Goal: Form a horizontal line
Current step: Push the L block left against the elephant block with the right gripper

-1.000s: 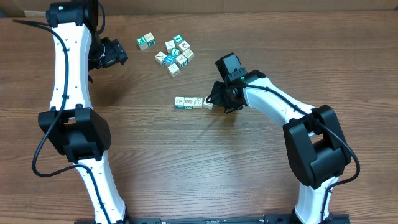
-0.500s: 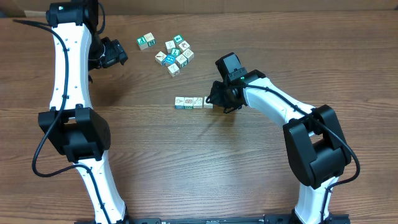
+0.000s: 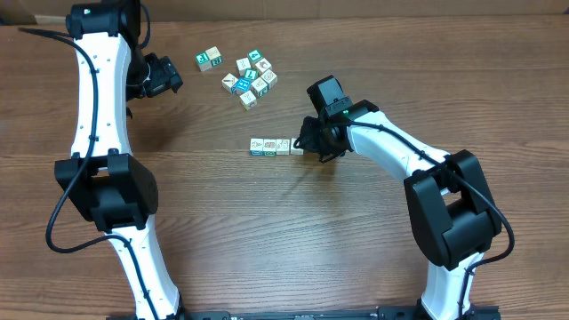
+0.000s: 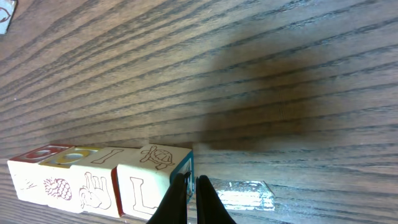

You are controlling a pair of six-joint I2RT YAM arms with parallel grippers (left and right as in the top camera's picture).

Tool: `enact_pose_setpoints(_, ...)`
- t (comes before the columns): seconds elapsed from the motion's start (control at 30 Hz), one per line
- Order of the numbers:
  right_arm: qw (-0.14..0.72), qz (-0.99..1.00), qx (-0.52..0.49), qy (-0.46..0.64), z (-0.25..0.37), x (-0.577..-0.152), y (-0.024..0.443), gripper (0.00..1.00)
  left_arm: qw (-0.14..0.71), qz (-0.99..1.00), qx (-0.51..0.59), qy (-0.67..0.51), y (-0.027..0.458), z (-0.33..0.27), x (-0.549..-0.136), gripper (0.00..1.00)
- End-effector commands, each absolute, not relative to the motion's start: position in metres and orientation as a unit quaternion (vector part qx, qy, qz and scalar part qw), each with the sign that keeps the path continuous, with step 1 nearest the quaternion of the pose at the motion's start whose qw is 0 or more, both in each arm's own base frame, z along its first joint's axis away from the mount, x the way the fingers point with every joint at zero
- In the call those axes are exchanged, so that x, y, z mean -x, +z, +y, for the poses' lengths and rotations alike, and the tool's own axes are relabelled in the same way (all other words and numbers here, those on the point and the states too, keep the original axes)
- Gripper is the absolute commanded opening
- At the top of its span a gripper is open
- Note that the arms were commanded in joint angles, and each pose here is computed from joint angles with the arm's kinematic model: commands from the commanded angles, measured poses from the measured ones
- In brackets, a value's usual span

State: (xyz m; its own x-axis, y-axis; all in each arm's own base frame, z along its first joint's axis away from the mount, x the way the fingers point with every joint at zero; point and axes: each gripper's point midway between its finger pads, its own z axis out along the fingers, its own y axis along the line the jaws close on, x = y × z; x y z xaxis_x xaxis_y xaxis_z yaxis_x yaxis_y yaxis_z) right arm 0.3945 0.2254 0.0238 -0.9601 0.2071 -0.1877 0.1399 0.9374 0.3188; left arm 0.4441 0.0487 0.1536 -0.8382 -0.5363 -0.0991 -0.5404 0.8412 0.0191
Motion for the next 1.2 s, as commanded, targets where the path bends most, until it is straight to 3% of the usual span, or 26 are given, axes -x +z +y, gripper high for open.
enact_pose_setpoints(0.0, 0.125, 0.98, -0.088, 0.13, 0.219, -0.397, 0.022, 0.04, 0.048, 0.959, 0.279, 0.022, 0.155, 0.046, -0.445, 1.0)
enact_pose_setpoints(1.17, 0.096, 0.981, -0.057, 0.157, 0.231, -0.39, 0.005, 0.04, 0.048, 0.959, 0.279, 0.022, 0.155, 0.046, -0.445, 1.0)
